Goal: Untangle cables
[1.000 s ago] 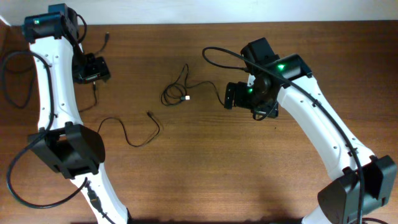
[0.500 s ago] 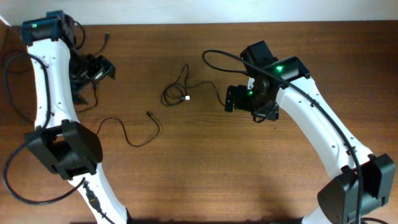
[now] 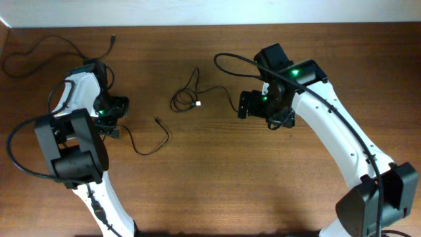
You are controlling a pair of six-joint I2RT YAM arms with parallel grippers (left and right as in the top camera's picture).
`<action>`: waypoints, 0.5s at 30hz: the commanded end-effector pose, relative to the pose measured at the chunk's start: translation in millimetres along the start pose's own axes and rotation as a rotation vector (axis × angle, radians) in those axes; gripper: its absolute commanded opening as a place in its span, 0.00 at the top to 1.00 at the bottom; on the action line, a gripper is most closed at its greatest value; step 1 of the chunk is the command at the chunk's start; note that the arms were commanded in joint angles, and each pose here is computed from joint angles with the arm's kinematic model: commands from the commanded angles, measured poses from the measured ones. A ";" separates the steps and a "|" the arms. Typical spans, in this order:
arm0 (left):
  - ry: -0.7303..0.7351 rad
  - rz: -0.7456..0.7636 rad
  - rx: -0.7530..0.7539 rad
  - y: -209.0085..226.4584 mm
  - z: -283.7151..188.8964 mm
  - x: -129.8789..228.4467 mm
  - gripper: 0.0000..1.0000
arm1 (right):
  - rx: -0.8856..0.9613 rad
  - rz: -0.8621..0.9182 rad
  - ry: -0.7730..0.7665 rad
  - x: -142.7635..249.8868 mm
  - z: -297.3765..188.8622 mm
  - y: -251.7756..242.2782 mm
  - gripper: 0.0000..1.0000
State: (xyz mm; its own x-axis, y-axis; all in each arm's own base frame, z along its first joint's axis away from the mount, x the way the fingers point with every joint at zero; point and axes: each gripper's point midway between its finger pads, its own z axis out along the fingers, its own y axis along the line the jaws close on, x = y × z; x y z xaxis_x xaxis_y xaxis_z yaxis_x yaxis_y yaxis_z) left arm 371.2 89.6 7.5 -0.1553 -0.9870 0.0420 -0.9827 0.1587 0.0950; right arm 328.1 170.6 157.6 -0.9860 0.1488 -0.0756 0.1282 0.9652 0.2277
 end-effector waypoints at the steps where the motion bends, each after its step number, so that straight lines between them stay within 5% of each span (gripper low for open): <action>1: -0.099 -0.032 -0.018 5.5 9.4 -16.3 0.22 | 0.011 -0.012 0.002 1.0 2.8 -0.9 0.02; 5: -0.237 -0.035 -0.047 9.5 6.0 -40.2 0.38 | 0.011 -0.012 0.002 1.0 2.8 -1.0 0.02; 11: -0.250 -0.004 -0.070 13.5 5.1 -42.1 0.82 | 0.010 -0.013 0.000 0.4 2.8 -0.6 0.02; 13: -0.249 -0.002 -0.074 14.5 4.8 -41.9 0.82 | 0.011 -0.013 0.001 0.8 2.8 -0.9 0.01; 15: -0.242 0.001 -0.098 20.0 -1.9 -40.1 1.00 | 0.012 -0.012 0.003 1.3 2.9 -1.2 0.02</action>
State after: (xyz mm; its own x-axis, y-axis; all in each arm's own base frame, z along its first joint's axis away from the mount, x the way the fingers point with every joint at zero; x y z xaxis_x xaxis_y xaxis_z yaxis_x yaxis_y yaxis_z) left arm 366.7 129.2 2.8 -0.1718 -0.9671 -0.1877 -0.9778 0.1442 0.1522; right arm 328.7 170.9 157.7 -0.9857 0.1497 -0.0777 0.1284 0.9649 0.2291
